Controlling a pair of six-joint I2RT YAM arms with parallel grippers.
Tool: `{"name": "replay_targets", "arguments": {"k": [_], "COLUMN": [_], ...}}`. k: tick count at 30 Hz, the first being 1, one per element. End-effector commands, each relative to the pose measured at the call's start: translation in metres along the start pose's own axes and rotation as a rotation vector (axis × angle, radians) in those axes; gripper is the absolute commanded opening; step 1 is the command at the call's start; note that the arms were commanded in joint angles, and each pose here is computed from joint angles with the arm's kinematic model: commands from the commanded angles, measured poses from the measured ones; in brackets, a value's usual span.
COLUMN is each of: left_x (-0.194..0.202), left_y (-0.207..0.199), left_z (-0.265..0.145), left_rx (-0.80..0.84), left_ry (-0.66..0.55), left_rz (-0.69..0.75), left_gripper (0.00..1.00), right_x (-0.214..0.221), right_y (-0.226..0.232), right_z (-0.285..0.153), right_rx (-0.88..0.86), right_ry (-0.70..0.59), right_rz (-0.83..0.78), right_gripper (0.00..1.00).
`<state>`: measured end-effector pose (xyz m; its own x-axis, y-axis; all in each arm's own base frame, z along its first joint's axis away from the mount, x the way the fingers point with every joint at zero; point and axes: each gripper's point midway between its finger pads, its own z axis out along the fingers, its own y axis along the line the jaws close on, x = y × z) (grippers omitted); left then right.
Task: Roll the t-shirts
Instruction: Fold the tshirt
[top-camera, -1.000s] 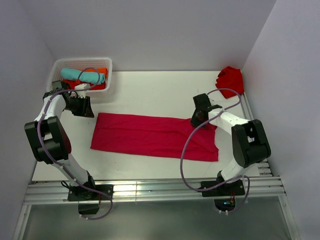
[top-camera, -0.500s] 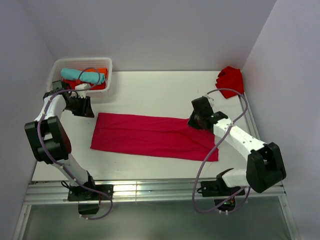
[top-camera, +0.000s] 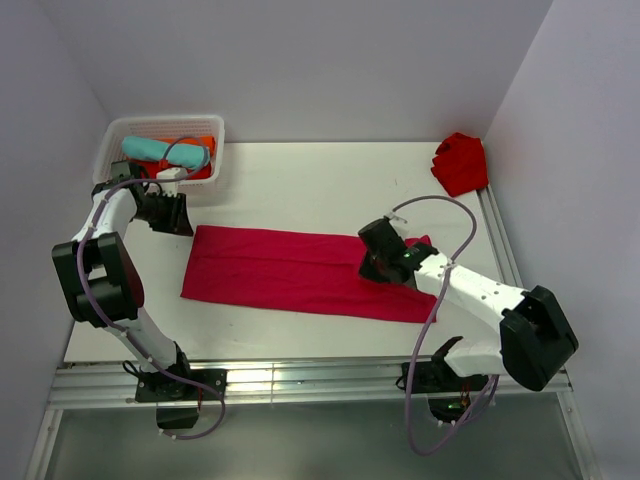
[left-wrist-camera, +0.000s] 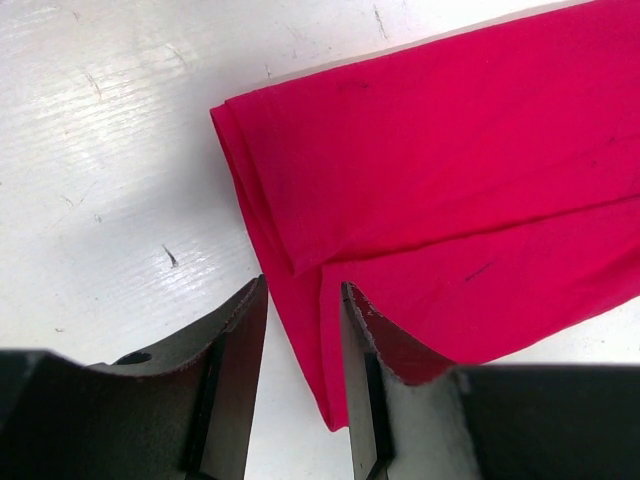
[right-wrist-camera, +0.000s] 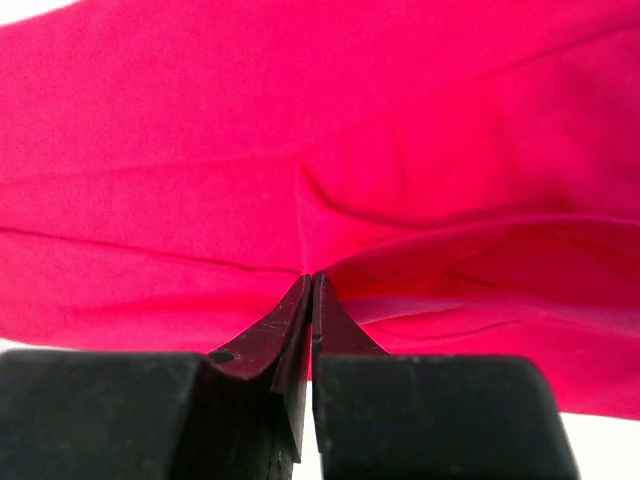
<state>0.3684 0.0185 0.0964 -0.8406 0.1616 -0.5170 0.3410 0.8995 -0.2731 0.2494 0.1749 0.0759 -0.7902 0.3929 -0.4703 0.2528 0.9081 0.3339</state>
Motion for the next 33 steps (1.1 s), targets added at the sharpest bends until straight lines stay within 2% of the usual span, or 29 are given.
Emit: {"name": "replay_targets", "arguments": {"k": [1,3,6,15,22,25,29,33], "left_x": [-0.003,-0.002,-0.002,-0.003,-0.005,-0.005,-0.004,-0.002], "left_y": [-0.006,-0.005,-0.006,-0.009,-0.012,-0.013,-0.013,-0.016], "left_z": [-0.003,-0.002,0.0,0.003,0.005,0.006,0.008,0.01], "left_rx": [0.016,0.016,0.018,0.019,0.021,0.02,0.02,0.025], "left_ry": [-0.009,-0.004,0.001,0.009,0.008,0.012,0.017,0.023], "left_rz": [0.037,0.037,0.036,0.041,0.046,0.049,0.047,0.052], "left_gripper": [0.4,0.4,0.4,0.4,0.4,0.4,0.4,0.4], "right_x": [0.006,0.015,0.022,0.015,-0.031,-0.041,-0.038,-0.022], "right_y": [0.006,0.007,0.013,0.008,-0.014,-0.022,-0.037,-0.04], "right_z": [0.003,0.002,-0.003,-0.021,-0.025,-0.016,0.005,0.016], "right_rx": [0.006,0.006,-0.009,0.026,0.1,0.128,0.197,0.18], "right_ry": [-0.019,-0.006,-0.005,-0.049,-0.153,-0.15,-0.11,-0.066], "right_rz": [0.018,0.007,-0.003,-0.022,0.033,0.04,0.038,0.045], "right_gripper": [0.1,0.17,0.23,0.27,0.26,0.26,0.25,0.23]}}
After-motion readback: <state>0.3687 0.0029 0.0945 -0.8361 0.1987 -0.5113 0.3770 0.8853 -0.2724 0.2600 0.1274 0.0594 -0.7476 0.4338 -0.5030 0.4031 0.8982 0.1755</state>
